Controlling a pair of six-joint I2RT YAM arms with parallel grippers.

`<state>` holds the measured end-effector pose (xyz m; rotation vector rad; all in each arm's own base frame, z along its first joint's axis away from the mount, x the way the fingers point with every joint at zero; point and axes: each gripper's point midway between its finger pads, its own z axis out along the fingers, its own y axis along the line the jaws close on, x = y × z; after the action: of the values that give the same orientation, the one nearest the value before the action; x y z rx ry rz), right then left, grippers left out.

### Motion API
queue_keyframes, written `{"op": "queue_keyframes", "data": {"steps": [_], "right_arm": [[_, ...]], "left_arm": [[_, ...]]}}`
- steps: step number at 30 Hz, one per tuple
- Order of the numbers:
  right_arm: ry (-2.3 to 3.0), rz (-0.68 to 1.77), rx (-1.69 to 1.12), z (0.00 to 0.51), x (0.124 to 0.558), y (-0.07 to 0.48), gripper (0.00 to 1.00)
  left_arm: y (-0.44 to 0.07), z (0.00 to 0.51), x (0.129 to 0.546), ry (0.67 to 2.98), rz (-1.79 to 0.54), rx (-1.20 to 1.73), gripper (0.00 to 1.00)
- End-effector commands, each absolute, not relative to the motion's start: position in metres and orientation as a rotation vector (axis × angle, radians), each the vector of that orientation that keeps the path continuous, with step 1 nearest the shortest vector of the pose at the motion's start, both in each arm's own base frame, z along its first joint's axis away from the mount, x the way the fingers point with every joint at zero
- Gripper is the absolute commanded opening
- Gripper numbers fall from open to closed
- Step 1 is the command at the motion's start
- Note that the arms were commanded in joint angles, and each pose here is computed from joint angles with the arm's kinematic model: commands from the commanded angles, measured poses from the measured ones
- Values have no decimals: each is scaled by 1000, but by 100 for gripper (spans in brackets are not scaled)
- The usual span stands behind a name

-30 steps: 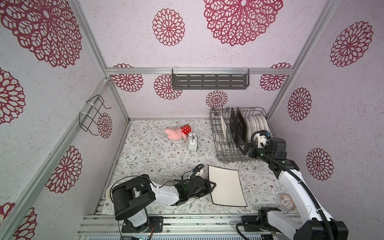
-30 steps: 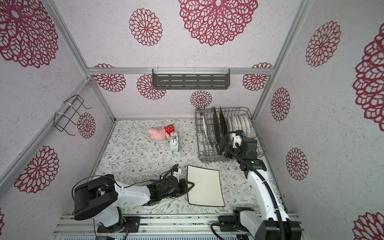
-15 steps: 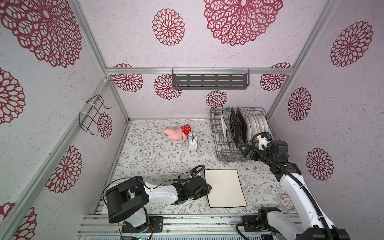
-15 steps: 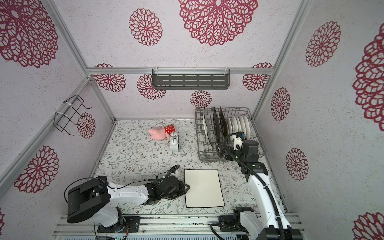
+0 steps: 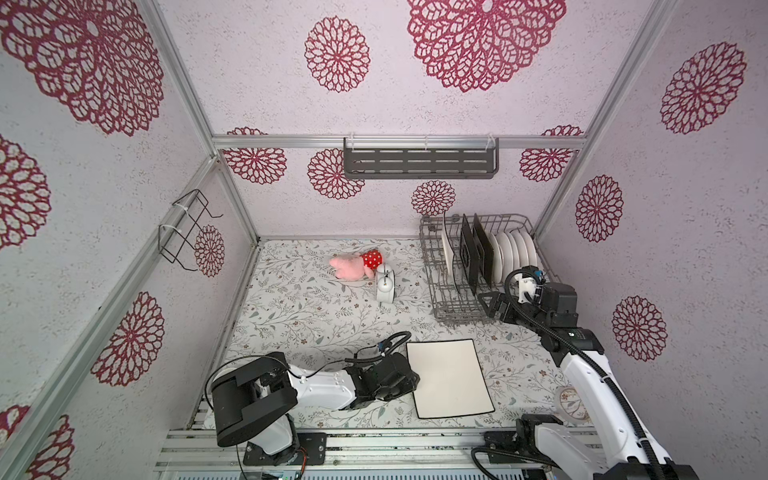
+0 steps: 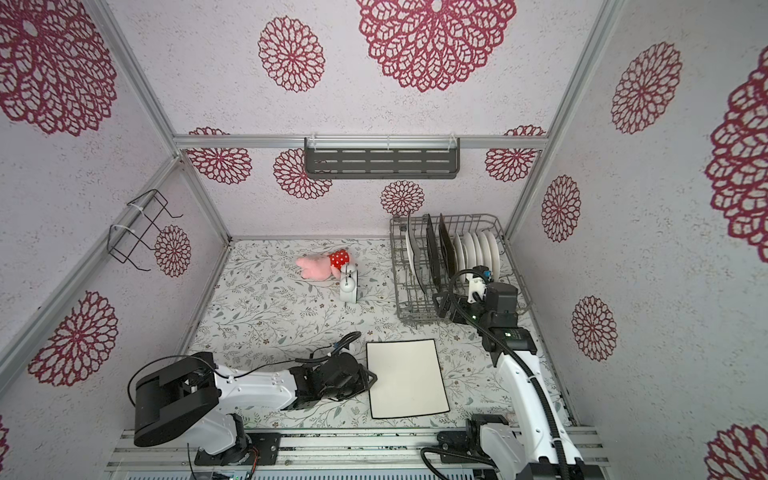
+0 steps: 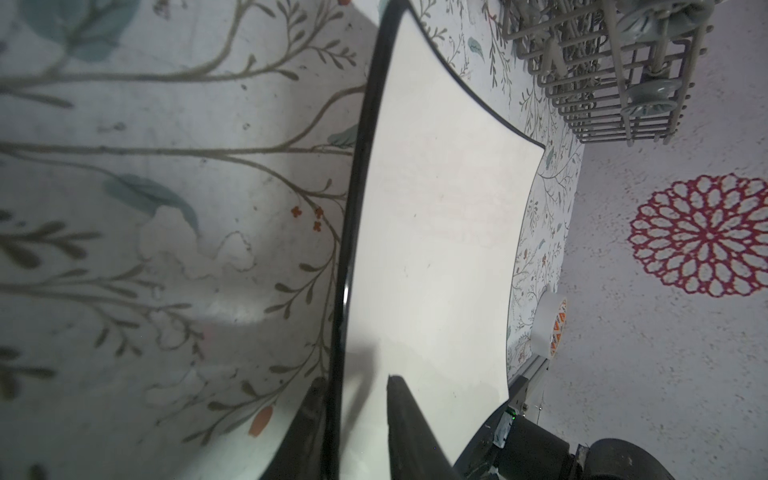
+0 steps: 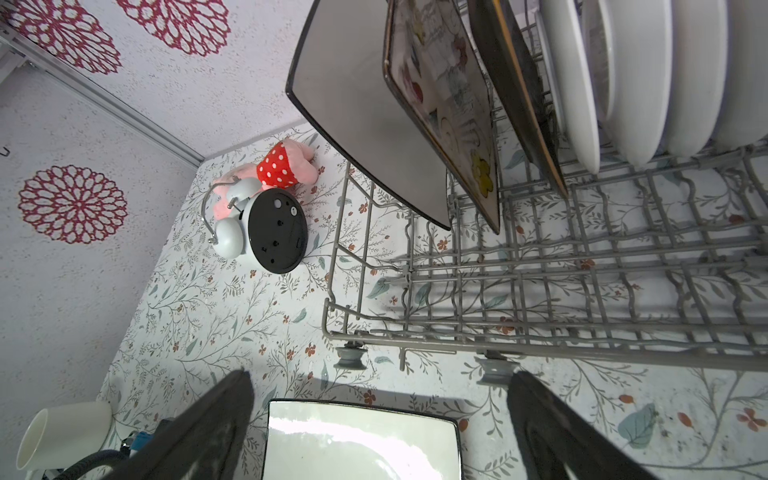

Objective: Unload the plates from the dish rack

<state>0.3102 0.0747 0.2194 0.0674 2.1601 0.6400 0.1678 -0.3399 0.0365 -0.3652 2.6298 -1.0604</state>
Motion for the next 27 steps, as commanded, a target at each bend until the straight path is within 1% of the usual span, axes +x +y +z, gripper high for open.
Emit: {"op": "queue_keyframes", "data": {"steps": [1, 11, 14, 17, 27], "right_arm": [[2135, 624, 51, 228, 305, 73, 99], [2139, 623, 54, 225, 290, 72, 99], [2136, 626, 57, 225, 286, 72, 99], [2142, 616, 55, 223, 283, 71, 99], [2136, 590, 62, 228, 271, 68, 99]], "left_arm": [[-356, 58, 177, 2566, -1159, -367, 28], [-352, 51, 182, 2602, -1132, -370, 30], [-353, 47, 183, 2624, -1115, -358, 33], [-352, 45, 184, 2638, -1097, -351, 33], [-358, 41, 186, 2757, -968, -167, 36]]}}
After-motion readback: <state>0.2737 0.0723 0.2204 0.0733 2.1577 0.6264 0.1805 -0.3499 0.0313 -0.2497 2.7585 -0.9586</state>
